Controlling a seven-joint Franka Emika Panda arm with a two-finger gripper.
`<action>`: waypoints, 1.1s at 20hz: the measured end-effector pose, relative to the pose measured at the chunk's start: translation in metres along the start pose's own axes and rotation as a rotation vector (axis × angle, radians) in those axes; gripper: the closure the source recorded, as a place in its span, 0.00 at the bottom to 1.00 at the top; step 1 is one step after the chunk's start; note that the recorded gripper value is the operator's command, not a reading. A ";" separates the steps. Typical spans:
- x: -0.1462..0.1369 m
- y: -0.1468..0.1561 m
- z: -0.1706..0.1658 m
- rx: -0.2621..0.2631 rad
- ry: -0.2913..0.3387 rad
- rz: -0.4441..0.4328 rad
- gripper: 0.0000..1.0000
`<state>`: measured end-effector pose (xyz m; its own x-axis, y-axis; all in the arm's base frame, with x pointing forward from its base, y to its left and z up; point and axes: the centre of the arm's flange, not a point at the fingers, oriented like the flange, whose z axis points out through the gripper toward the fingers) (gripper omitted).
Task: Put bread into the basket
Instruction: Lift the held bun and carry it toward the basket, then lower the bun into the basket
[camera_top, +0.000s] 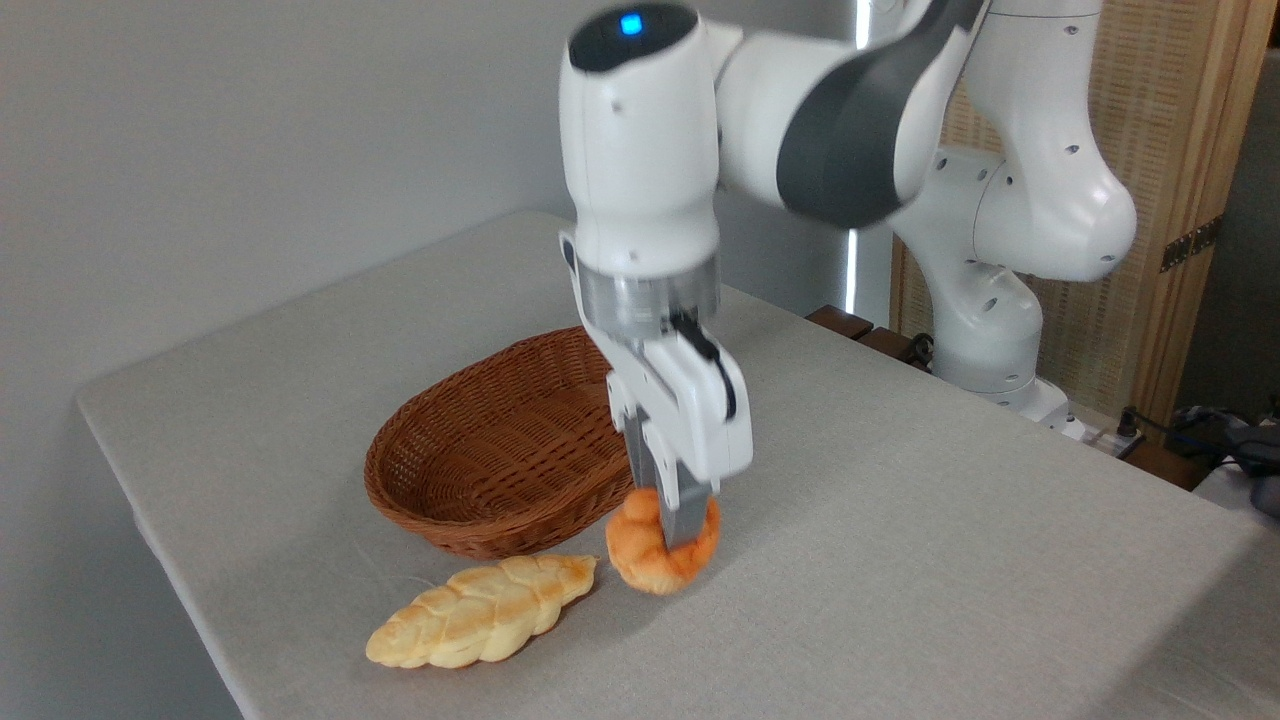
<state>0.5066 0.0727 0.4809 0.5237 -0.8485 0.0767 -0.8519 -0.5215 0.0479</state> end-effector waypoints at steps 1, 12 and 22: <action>0.002 0.000 -0.014 -0.002 0.001 -0.025 0.71; 0.082 0.026 -0.054 -0.065 0.069 -0.265 0.63; 0.154 0.034 0.013 -0.125 0.067 -0.352 0.00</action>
<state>0.5581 -0.0771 0.4812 0.7867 -0.6094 0.0988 -0.6154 -0.7614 0.2038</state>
